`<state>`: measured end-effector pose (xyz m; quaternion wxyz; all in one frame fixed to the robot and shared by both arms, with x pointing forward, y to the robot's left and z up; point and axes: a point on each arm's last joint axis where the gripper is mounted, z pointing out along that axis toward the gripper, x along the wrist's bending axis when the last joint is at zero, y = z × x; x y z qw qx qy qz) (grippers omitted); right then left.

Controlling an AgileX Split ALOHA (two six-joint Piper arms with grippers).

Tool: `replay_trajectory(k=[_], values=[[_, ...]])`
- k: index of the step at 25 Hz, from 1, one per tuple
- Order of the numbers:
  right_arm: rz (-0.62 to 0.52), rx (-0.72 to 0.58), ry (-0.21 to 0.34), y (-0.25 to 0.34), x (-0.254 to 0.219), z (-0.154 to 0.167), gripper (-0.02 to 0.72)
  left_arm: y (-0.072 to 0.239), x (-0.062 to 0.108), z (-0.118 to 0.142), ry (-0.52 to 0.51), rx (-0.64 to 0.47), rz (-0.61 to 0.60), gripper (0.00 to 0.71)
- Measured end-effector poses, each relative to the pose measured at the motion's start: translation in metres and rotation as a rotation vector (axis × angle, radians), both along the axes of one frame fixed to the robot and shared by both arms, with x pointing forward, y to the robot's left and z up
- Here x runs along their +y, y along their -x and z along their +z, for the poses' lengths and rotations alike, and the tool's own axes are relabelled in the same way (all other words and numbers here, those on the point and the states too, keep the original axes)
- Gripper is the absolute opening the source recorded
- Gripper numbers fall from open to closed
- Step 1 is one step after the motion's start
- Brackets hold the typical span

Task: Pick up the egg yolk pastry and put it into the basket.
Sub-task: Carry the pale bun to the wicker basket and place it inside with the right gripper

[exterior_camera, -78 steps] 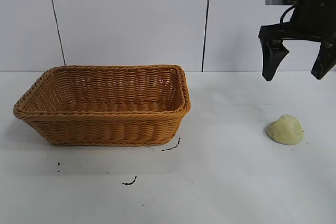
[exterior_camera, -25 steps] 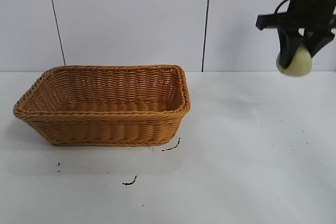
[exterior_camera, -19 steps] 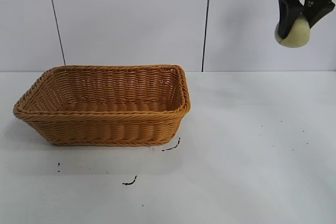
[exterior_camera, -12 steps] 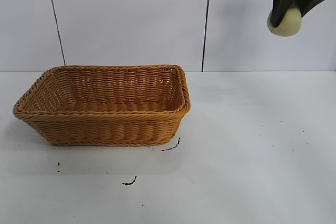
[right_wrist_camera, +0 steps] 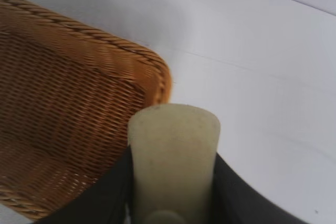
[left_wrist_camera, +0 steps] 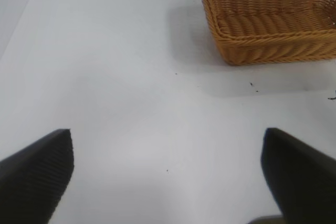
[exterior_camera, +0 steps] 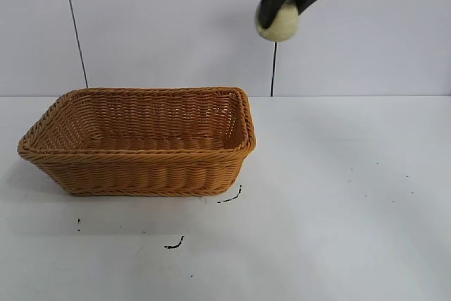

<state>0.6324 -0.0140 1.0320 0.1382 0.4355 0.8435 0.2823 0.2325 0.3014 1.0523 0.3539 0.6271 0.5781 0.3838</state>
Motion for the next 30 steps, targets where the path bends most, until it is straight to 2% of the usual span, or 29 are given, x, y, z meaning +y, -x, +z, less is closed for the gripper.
replay_trajectory(k=[5, 11, 15, 17, 21, 22, 26, 30], values=[[0.056, -0.036, -0.031, -0.002, 0.039, -0.051, 0.245, 0.000, 0.000, 0.000, 0.000, 0.000, 0.000, 0.697], [0.042, -0.028, -0.042, -0.014, 0.051, -0.117, 0.245, 0.000, 0.000, 0.000, 0.000, 0.000, 0.000, 0.697], [0.034, -0.005, -0.031, -0.015, 0.052, -0.137, 0.249, 0.000, 0.000, 0.000, 0.000, 0.000, 0.000, 0.697], [0.027, 0.002, -0.033, -0.015, 0.052, -0.139, 0.298, 0.000, 0.000, 0.000, 0.000, 0.000, 0.000, 0.697], [0.022, 0.014, -0.028, -0.014, 0.051, -0.137, 0.525, 0.000, 0.000, 0.000, 0.000, 0.000, 0.000, 0.697], [0.021, 0.020, -0.024, -0.013, 0.051, -0.135, 0.554, 0.000, 0.000, 0.000, 0.000, 0.000, 0.000, 0.697], [0.018, 0.007, -0.033, -0.013, 0.048, -0.114, 0.596, 0.000, 0.000, 0.000, 0.000, 0.000, 0.000, 0.697], [-0.005, -0.039, -0.067, -0.014, 0.033, -0.063, 0.602, 0.000, 0.000, 0.000, 0.000, 0.000, 0.000, 0.697]])
